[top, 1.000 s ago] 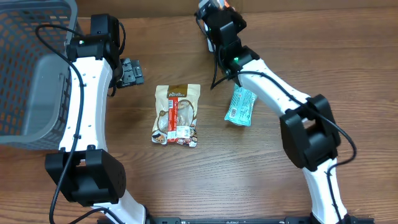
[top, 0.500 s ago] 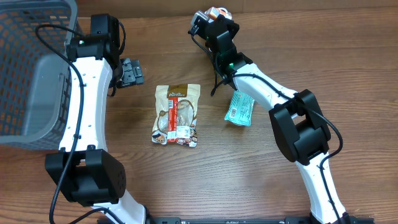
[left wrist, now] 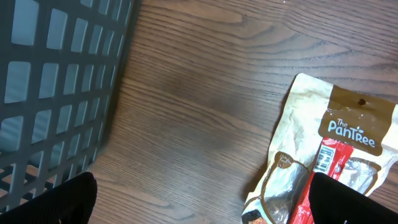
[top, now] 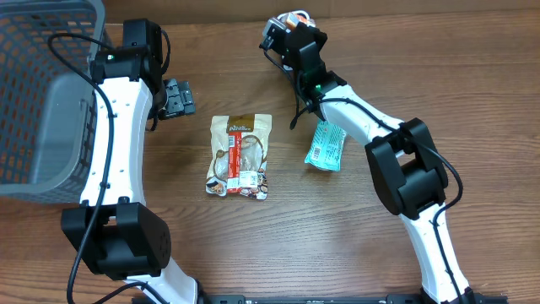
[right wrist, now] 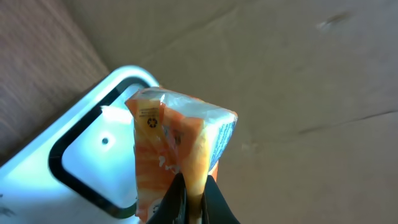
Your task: Scan the item barcode
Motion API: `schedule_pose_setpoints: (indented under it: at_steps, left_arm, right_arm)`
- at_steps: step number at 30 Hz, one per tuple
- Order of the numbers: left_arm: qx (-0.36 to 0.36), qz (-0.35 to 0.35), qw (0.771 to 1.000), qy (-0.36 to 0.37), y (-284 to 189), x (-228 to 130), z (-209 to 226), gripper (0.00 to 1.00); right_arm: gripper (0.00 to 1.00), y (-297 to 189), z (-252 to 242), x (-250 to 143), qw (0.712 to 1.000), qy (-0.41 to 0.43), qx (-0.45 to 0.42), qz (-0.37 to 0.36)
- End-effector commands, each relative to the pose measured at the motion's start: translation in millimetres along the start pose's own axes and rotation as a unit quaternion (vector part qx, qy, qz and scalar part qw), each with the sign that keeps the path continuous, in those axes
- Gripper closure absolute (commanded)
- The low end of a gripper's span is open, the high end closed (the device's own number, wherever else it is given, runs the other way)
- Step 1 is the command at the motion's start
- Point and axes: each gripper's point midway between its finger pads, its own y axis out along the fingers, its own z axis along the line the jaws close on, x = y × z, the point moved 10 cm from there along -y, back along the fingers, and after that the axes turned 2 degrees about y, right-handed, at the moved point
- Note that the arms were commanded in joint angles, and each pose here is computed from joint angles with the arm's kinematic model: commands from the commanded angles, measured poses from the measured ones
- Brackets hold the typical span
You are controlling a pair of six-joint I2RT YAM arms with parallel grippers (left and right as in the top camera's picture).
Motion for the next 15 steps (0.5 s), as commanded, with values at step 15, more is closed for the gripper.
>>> schedule_pose_setpoints:
  at_steps: [15]
  left_arm:
    - [0.004,-0.011,1.0,0.001,-5,2,-1,0.0]
  right_arm:
    - [0.96,3,-4,5,0.998,0.023,-0.056,-0.001]
